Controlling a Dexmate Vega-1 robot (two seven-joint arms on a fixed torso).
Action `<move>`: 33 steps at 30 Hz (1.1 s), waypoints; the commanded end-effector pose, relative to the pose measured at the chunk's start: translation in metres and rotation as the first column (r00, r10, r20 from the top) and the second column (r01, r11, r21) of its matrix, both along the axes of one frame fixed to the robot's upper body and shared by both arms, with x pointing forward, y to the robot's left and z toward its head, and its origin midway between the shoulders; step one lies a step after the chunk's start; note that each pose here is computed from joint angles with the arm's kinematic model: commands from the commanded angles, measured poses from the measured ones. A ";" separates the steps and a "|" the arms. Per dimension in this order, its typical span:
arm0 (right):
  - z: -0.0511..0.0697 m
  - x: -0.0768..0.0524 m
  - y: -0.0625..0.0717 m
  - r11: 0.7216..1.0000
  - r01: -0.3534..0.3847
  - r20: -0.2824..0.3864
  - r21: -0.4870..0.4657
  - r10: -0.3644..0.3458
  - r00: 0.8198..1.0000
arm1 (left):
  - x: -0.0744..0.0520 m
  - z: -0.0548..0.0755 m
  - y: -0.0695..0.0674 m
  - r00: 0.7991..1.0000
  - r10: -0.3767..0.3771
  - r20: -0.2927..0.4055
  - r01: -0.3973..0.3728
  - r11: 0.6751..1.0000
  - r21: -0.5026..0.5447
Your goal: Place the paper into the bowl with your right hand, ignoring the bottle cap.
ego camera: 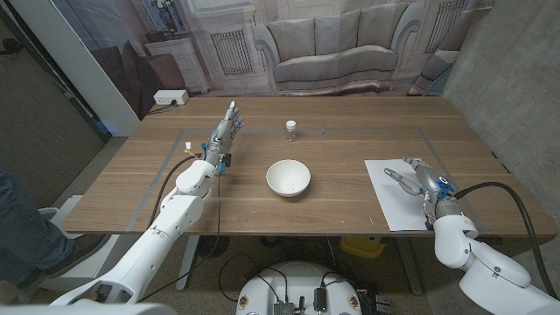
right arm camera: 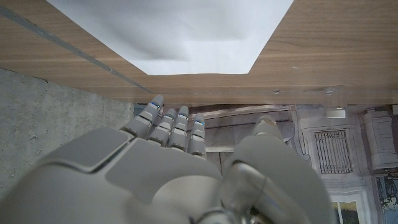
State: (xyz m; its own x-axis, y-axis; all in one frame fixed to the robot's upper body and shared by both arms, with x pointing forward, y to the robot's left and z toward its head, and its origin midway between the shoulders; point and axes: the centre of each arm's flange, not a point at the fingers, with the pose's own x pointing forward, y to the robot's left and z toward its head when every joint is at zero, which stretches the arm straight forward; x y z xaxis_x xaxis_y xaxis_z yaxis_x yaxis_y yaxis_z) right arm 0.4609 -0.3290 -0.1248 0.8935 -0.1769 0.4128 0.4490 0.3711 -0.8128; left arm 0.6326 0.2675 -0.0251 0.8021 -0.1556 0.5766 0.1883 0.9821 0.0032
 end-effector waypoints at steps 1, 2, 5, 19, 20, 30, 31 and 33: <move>-0.002 0.000 -0.005 1.000 0.016 -0.029 -0.003 -0.016 0.999 | 0.002 0.000 -0.005 1.000 -0.004 -0.003 0.004 1.000 -0.001; -0.002 0.000 -0.005 1.000 0.016 -0.031 -0.004 -0.016 0.999 | 0.002 0.001 -0.006 1.000 -0.004 -0.002 0.004 1.000 -0.001; -0.002 0.001 -0.006 1.000 0.020 -0.038 -0.006 -0.020 0.999 | 0.002 0.001 -0.007 1.000 -0.003 -0.001 0.003 1.000 0.000; -0.002 0.005 -0.007 0.999 0.023 -0.073 -0.034 -0.026 0.997 | 0.001 -0.003 -0.010 1.000 0.000 -0.008 0.000 1.000 -0.006; -0.002 0.005 -0.007 0.999 0.024 -0.076 -0.038 -0.027 0.997 | 0.001 -0.003 -0.010 1.000 0.001 -0.006 -0.001 1.000 -0.006; -0.002 0.008 -0.006 0.997 0.038 -0.107 -0.065 -0.045 0.993 | 0.000 0.000 -0.009 1.000 0.004 0.000 -0.004 1.000 -0.006; -0.002 0.008 -0.006 0.997 0.042 -0.107 -0.066 -0.049 0.993 | 0.000 0.000 -0.009 1.000 0.003 -0.001 -0.003 1.000 -0.007; -0.002 0.009 -0.005 0.996 0.047 -0.110 -0.070 -0.055 0.992 | 0.001 0.001 -0.009 1.000 0.003 -0.001 -0.003 1.000 -0.006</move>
